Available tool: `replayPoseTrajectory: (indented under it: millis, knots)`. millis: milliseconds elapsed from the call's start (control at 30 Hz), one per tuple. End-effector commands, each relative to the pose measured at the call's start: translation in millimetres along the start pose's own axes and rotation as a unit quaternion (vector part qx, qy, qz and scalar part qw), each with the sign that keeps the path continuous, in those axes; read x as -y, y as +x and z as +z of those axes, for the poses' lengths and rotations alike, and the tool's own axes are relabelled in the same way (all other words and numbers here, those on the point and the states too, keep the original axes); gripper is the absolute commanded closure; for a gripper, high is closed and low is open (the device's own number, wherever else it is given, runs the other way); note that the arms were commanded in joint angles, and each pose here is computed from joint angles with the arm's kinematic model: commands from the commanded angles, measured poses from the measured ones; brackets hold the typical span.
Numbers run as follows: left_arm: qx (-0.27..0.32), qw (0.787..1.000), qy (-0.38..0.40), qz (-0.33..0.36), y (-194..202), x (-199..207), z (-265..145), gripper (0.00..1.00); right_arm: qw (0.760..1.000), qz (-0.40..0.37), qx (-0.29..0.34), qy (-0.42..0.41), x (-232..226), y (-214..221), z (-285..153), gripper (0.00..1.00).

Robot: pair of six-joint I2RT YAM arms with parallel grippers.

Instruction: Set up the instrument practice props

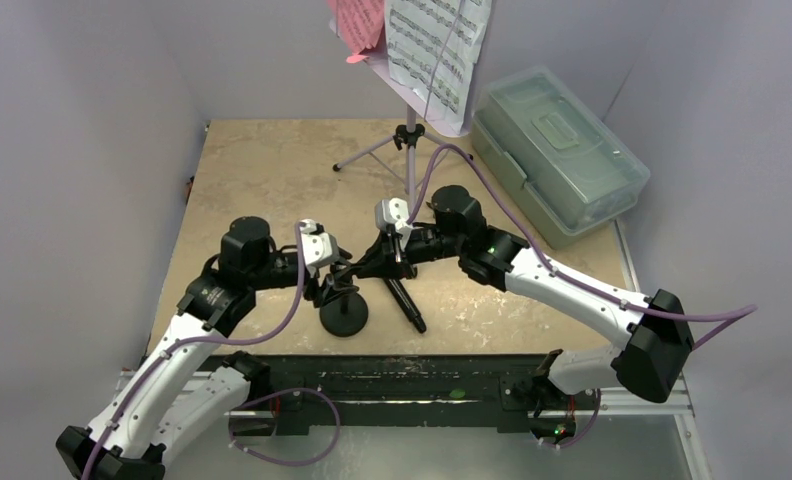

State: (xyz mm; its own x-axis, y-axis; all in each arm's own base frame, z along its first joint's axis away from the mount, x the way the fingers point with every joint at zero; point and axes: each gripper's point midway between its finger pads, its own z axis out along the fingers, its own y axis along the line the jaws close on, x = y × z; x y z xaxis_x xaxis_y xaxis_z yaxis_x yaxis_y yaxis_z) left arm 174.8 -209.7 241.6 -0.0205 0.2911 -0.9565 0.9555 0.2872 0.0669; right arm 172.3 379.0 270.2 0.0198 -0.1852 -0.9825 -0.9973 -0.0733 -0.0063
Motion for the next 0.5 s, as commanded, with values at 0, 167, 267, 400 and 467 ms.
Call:
replayPoseTrajectory:
  millis: [0,167,267,400,467]
  knots:
    - [0.034,0.998,0.007,0.055,-29.3,-1.1,-3.1,0.47,1.0,0.01,-0.016,-0.021,-5.4,4.4,-0.7,1.0]
    - [0.029,0.997,0.001,0.077,-28.4,-3.7,-4.9,1.0,1.0,0.008,-0.017,-0.007,-2.0,3.3,-2.4,0.98]
    - [0.024,0.996,-0.001,0.082,-24.7,-2.4,-6.8,1.0,1.0,0.015,-0.006,0.015,0.5,-5.6,-6.8,0.69]
    - [0.023,0.996,-0.014,0.089,-22.7,-3.5,-10.1,1.0,0.997,0.038,0.023,0.056,3.4,-15.4,-15.9,0.32]
    - [0.026,0.996,-0.012,0.09,-23.4,-1.4,-10.9,1.0,0.996,0.047,0.031,0.065,2.2,-17.2,-19.5,0.21]
